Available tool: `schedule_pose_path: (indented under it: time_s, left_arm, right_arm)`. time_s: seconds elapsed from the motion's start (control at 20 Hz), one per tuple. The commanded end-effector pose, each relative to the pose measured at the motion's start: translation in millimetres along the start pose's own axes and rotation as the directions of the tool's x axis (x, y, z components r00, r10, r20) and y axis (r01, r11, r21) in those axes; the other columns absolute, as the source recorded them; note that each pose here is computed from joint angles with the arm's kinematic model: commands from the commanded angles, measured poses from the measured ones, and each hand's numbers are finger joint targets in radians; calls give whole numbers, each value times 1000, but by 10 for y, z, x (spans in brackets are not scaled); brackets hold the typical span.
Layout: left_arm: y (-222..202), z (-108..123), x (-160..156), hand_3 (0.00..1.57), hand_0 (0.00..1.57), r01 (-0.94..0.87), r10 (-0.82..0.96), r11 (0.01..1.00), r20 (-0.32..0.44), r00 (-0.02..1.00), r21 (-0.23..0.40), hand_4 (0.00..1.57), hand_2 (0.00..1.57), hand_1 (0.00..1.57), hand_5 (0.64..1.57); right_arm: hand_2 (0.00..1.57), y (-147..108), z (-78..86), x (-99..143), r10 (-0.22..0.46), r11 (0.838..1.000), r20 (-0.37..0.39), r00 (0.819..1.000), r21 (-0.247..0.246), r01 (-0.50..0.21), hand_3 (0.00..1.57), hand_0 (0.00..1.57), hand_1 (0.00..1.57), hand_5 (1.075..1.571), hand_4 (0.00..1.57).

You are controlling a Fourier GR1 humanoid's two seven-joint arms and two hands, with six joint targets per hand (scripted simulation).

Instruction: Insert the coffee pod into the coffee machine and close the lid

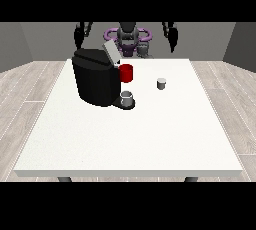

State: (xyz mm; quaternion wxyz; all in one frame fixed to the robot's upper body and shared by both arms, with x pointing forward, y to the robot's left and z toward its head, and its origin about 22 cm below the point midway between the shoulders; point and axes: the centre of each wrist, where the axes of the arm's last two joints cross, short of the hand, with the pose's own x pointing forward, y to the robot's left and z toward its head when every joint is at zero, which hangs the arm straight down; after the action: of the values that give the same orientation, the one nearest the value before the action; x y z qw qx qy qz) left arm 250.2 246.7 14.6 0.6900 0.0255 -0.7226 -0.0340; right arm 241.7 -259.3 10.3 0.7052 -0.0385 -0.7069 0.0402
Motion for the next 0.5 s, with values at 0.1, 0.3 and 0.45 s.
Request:
schedule_pose_path:
  time_s: [0.1,0.3,0.45]
  left_arm:
    - [59,-47,51,0,0,178,-175,978,38,984,-112,0,0,0,1571]
    - [486,-169,163,0,0,448,-440,879,88,894,-164,0,0,0,1571]
    - [743,-498,531,0,0,493,-485,860,88,870,-135,0,0,0,1571]
  right_arm:
    - [0,144,54,-168,-15,1000,-11,1000,15,15,0,0,0,1571,0]
    - [0,46,-52,-12,104,991,79,991,-96,-96,0,0,0,1571,0]
    - [0,276,-167,122,105,991,137,985,-97,-92,0,0,0,1571,0]
